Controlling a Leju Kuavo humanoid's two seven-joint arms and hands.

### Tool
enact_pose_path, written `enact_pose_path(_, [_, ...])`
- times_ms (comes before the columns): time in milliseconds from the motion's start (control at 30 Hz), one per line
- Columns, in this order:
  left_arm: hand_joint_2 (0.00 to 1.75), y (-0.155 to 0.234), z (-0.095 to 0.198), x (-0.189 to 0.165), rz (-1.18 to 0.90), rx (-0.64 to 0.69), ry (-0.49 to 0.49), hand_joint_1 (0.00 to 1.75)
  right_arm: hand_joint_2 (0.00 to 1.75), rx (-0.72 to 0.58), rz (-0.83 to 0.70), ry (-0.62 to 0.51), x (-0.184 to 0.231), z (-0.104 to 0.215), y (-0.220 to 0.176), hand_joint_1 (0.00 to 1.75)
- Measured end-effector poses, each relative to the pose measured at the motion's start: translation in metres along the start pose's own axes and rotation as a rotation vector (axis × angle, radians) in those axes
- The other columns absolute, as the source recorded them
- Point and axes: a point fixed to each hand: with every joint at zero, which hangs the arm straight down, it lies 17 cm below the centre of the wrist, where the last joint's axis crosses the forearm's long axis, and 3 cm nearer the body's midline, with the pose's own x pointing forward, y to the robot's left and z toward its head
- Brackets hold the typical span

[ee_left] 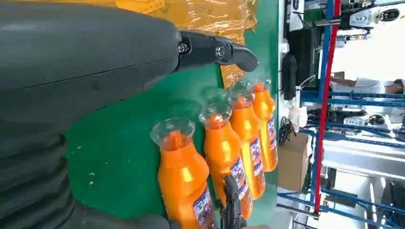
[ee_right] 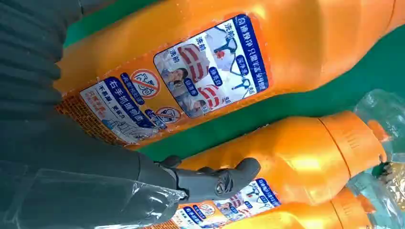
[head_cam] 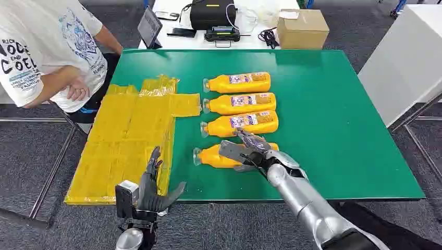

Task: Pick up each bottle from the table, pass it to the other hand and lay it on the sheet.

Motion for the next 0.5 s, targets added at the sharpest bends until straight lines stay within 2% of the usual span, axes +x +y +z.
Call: enact_pose_path(500, [1.75, 0.0012, -0.0005, 0.0001, 0.006, 0.006, -0.003, 0.00, 1.75, 0.052, -0.004, -0.002, 0.0003, -0.0001, 0.0058, 0.00])
